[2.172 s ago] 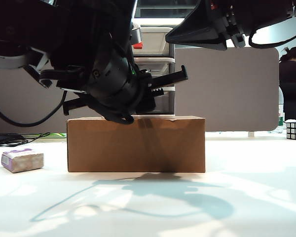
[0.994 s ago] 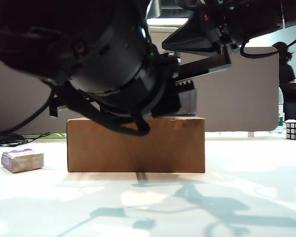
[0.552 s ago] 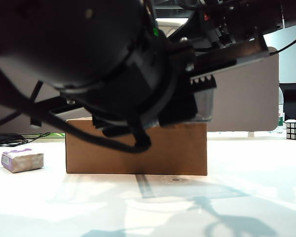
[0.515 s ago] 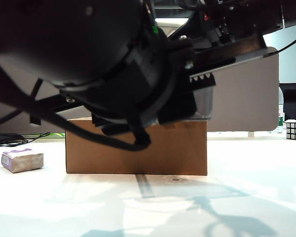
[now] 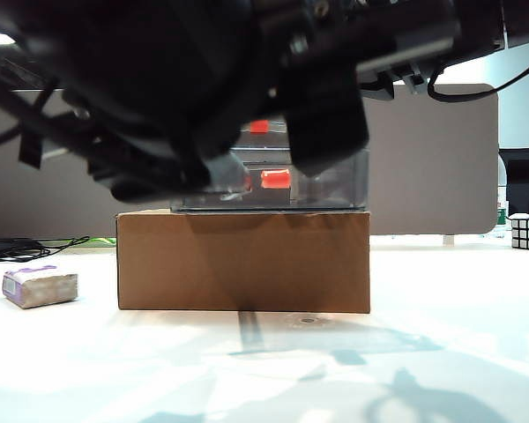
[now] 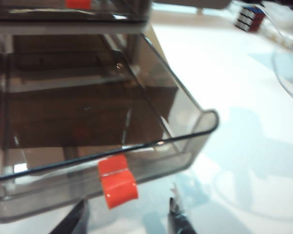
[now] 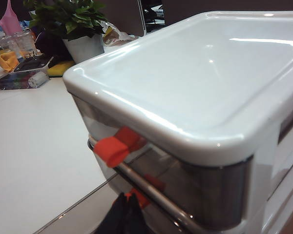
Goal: Open the third layer of the drawer on the table, pick up a pack of napkins on the table and put it in, and finally close the drawer.
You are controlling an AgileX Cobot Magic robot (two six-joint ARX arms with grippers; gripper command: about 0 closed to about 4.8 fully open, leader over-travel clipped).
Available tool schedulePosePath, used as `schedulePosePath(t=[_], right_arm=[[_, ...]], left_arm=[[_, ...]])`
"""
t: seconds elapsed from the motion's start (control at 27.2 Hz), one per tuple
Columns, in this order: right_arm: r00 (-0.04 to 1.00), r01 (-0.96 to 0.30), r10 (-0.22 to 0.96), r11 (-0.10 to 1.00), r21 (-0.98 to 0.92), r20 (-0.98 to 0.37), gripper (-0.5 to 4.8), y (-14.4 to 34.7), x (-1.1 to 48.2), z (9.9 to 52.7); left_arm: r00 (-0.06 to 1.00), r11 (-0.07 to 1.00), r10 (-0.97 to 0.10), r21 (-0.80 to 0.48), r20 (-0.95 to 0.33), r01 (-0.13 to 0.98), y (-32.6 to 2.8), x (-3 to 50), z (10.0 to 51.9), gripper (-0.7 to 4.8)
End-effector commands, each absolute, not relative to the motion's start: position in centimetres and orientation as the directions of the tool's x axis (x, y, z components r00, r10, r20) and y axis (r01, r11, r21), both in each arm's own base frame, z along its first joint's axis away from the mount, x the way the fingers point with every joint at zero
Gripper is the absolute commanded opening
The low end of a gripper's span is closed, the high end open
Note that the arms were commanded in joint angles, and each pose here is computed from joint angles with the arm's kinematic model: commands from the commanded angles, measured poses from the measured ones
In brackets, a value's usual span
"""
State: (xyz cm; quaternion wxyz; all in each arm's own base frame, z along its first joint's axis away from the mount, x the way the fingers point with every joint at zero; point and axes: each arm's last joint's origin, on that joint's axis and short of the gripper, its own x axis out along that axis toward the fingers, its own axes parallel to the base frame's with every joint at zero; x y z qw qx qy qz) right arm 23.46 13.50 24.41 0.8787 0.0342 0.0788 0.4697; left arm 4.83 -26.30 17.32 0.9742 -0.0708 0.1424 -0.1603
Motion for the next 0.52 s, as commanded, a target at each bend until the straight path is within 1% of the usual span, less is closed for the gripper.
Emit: schedulePosePath(t=[0.04,0.11,0.18,0.22,0.26,0.29,0.37,0.44,0.48,0.52], right_arm=[[0.546,-0.824,0.833,0.553,0.126,-0.085,-0.06,13.5,23.5,24.8],[0.545,-0.824,0.834,0.552,0.128,-0.088,-0.06,13.5,23.5,24.8],[0.54,-0.826,0.836,0.549,0.133,-0.095,-0.06,13.5,23.5,24.7],[0.538,-0.825,0.837,0.548,0.138,-0.104,-0.06,13.5,23.4,24.6],[0.537,-0.825,0.837,0.547,0.139,-0.107,-0.06,13.5,23.4,24.6],[0.536,-0.825,0.837,0.547,0.142,-0.111,-0.06,13.5,23.4,24.5],[0.533,-0.826,0.838,0.545,0.144,-0.113,-0.06,13.5,23.4,24.5],[0.531,-0.826,0.84,0.543,0.152,-0.112,-0.06,13.5,23.4,24.5],[0.529,-0.827,0.842,0.54,0.157,-0.111,-0.06,13.5,23.4,24.5],[0.527,-0.825,0.842,0.539,0.169,-0.111,-0.06,13.5,23.4,24.5]], left_arm=[[0.857,0.914,-0.404,-0.173,-0.321,0.366,-25.5,4.5,18.1,1.94],[0.838,0.905,-0.425,-0.154,-0.341,0.396,-24.5,3.8,19.2,1.94],[0.843,0.906,-0.421,-0.124,-0.335,0.404,-23.1,3.0,20.4,1.92],[0.854,0.912,-0.405,-0.081,-0.325,0.402,-21.1,2.4,21.9,1.92],[0.855,0.913,-0.401,-0.061,-0.329,0.404,-20.0,2.2,22.5,1.92],[0.856,0.915,-0.382,-0.014,-0.349,0.403,-17.7,2.3,23.4,1.82],[0.861,0.917,-0.341,0.069,-0.377,0.393,-15.0,2.4,23.8,1.82],[0.883,0.92,-0.272,0.165,-0.383,0.356,-12.2,2.7,24.1,1.83],[0.89,0.919,-0.249,0.197,-0.382,0.342,-11.1,2.8,24.2,1.83],[0.898,0.924,-0.239,0.196,-0.37,0.327,-9.9,2.8,24.4,1.83]])
